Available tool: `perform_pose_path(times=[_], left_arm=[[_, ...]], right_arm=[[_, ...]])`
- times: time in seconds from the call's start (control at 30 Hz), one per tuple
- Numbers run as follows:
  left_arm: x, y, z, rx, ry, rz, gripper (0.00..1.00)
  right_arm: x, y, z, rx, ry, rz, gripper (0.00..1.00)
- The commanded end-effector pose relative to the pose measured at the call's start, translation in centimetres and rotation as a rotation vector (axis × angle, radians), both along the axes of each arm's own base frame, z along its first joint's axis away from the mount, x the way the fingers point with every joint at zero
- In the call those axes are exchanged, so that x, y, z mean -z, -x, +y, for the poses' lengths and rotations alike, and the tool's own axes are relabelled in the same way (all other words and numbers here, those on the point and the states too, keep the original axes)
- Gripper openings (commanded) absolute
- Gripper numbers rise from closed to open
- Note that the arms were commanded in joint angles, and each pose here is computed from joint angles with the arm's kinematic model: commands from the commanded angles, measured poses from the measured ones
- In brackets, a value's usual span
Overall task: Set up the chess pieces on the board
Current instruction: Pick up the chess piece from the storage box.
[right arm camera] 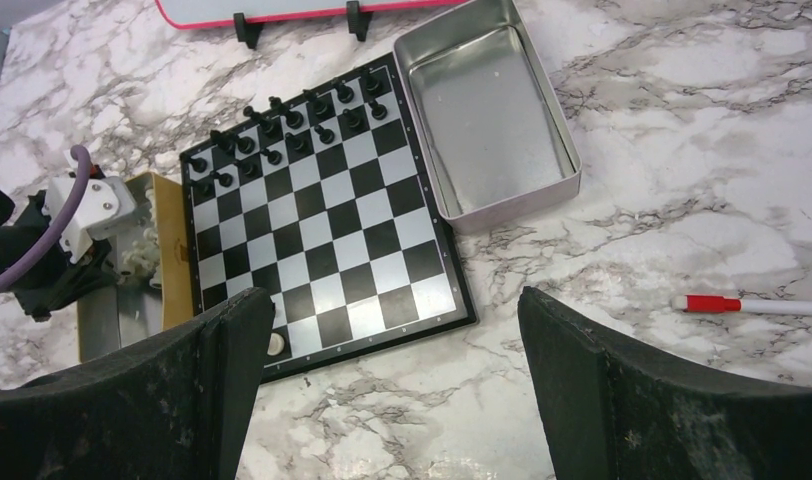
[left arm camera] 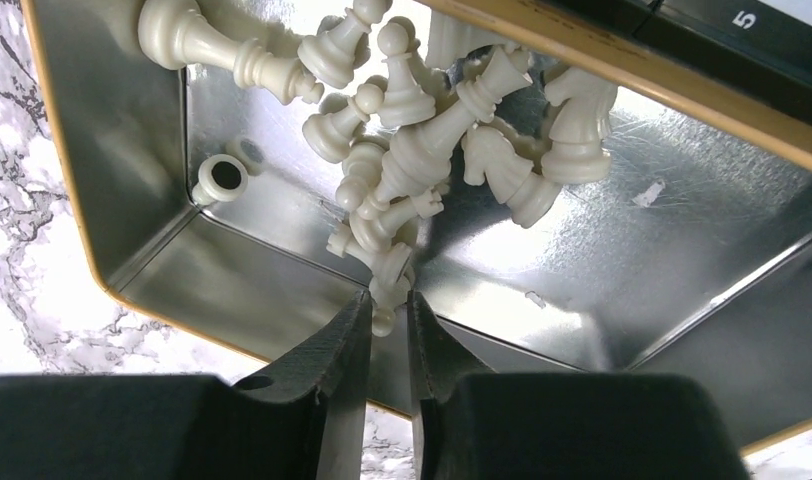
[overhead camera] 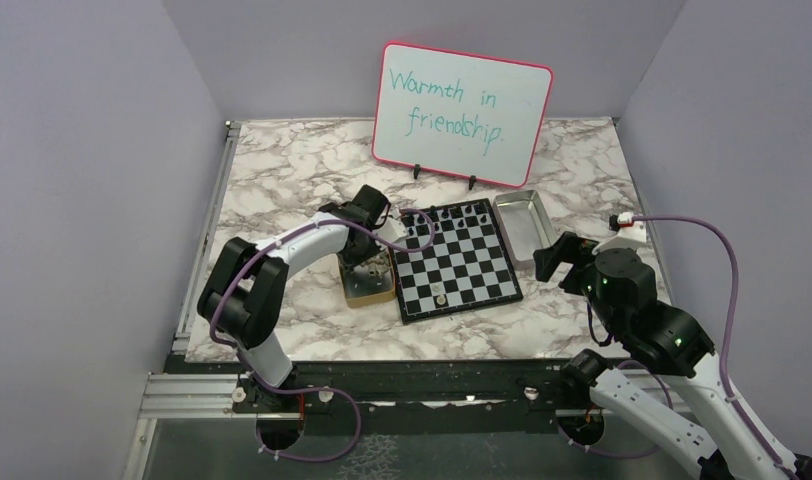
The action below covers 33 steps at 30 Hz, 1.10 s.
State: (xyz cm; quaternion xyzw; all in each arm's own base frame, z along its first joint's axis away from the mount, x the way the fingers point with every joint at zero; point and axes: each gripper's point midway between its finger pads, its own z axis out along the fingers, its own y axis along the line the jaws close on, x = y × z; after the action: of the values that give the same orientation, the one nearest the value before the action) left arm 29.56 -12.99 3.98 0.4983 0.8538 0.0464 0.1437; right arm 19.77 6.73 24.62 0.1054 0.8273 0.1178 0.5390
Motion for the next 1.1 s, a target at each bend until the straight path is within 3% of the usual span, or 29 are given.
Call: perform_pose_path(times=[0.0, 0.33, 0.77, 1.07], left_arm=[[-1.5, 0.2, -0.6, 0.02, 0.027, -0.012, 0.23], [-0.6, 0.5, 0.4, 0.02, -0.033, 0.01, 0.27], [-1.9, 0.0, -0.4, 0.019, -0.033, -0.005, 0.04], [-4.8, 0.9, -1.9, 0.002, 0.058, -0.017, 0.04]], right_arm=[[-0.1, -0.1, -0.4, 0.015, 0.011, -0.015, 0.98], [-0.5, 0.2, -0.5, 0.008, 0.003, -0.026, 0.98], [-0.7, 0.4, -0.6, 0.007, -0.01, -0.039, 0.98], [-0.2, 0.1, -0.3, 0.007, 0.003, -0.02, 0.98]])
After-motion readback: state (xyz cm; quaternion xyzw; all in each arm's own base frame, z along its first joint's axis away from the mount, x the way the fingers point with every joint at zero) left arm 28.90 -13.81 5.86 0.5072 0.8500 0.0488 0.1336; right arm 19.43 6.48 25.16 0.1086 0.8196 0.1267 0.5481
